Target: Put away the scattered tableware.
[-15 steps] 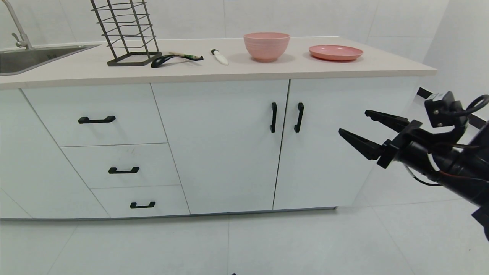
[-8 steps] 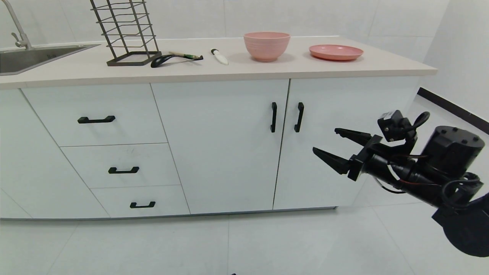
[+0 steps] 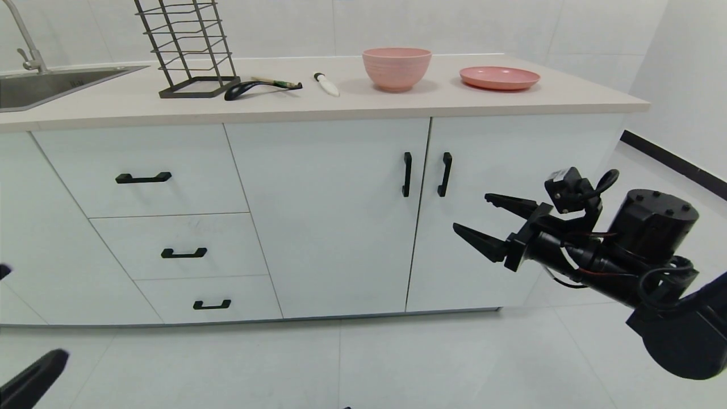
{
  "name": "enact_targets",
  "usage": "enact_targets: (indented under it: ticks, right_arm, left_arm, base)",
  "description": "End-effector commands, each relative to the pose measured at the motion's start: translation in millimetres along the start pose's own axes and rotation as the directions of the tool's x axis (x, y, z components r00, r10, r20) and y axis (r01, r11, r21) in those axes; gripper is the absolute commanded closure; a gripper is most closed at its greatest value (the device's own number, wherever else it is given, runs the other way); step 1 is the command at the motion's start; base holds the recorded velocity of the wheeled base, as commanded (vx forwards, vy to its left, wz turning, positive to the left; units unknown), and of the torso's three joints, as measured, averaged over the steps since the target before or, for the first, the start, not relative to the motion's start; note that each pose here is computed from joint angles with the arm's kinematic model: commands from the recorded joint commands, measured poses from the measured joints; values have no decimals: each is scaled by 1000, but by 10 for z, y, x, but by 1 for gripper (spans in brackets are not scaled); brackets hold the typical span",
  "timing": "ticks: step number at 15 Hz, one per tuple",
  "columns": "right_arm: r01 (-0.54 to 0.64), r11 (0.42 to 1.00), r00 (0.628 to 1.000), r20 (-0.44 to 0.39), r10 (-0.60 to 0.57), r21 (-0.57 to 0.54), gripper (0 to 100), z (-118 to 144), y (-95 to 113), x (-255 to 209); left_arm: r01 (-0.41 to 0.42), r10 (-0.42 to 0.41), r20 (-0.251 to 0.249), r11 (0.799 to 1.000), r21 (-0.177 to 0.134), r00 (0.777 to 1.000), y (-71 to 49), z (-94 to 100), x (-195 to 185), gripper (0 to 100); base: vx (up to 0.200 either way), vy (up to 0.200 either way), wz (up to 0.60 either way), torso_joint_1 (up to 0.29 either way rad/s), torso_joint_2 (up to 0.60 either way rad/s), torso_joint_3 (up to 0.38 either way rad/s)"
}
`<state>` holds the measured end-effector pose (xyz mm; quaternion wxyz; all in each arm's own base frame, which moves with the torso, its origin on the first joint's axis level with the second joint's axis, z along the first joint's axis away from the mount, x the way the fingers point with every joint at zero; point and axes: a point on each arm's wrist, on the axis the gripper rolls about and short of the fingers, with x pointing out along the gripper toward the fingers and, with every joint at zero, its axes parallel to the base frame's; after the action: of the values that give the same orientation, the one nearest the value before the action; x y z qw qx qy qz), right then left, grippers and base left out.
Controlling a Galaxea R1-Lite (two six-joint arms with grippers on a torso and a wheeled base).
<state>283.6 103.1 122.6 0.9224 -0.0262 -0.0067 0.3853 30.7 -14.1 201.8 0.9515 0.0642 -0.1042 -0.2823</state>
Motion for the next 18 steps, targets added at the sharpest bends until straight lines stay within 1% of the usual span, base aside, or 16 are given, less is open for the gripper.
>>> enact_targets:
  ticks: [1,2,3,4,5,6,8,9,10,11,12,13,15,17,18]
  right_arm:
    - [1,1000,1000,28,-1,-15,0,97,20,-40]
    - [-2,1000,1000,30,2,-16,0,104,31,-42]
    - [-5,1000,999,31,5,-17,0,107,34,-38]
    - [-6,1000,999,37,6,-20,0,119,34,-30]
    - [-3,1000,999,37,3,-19,0,119,27,-26]
    - [-3,1000,999,37,3,-19,0,117,25,-22]
    - [-6,1000,999,36,6,-19,0,110,28,-16]
    - [-6,1000,999,38,6,-20,0,115,24,-8]
    - [-9,1000,999,38,9,-20,0,114,30,-1]
    - [-9,1000,999,34,10,-20,0,104,31,-1]
    - [-9,1000,999,33,10,-19,0,98,31,-1]
    - [-7,1000,999,33,8,-19,0,96,25,1]
    - [-5,1000,1000,27,5,-16,0,54,4,27]
    - [-4,1000,999,37,5,-21,0,56,-27,88]
    - [-2,1000,999,45,3,-25,0,56,-59,141]
  left_arm:
    - [253,-251,-50,967,22,967,197,-11,814,0]
    - [295,-293,-46,955,39,955,218,-48,922,0]
    - [347,-345,-51,937,42,937,215,-93,999,0]
    - [471,-469,-45,881,54,882,158,-143,1064,0]
    - [563,-562,-43,826,35,826,120,-187,1091,0]
    - [605,-603,-58,796,11,795,124,-273,1189,0]
    - [616,-614,-74,788,3,786,149,-366,1391,0]
    - [645,-644,-66,764,0,762,118,-407,1541,0]
    - [679,-678,-62,734,-9,733,46,-447,1634,0]
    - [702,-702,-67,711,-27,709,-16,-487,1684,0]
    - [730,-730,-67,683,-38,680,-97,-506,1750,0]
    - [738,-738,-69,674,-42,671,-125,-524,1831,0]
    - [748,-749,-60,663,-32,660,-156,-519,2061,0]
    - [745,-745,-54,667,-21,665,-159,-520,2252,0]
    - [749,-748,-55,663,-23,661,-191,-552,2350,0]
  base:
    - [0,0,0,0,0,0]
    - [0,0,0,0,0,0]
    - [0,0,0,0,0,0]
    - [0,0,0,0,0,0]
    - [0,0,0,0,0,0]
    - [0,0,0,0,0,0]
    - [0,0,0,0,0,0]
    - [0,0,0,0,0,0]
    - [0,0,0,0,0,0]
    - [0,0,0,0,0,0]
    - [0,0,0,0,0,0]
    - [0,0,0,0,0,0]
    - [0,0,0,0,0,0]
    - [0,0,0,0,0,0]
    - [0,0,0,0,0,0]
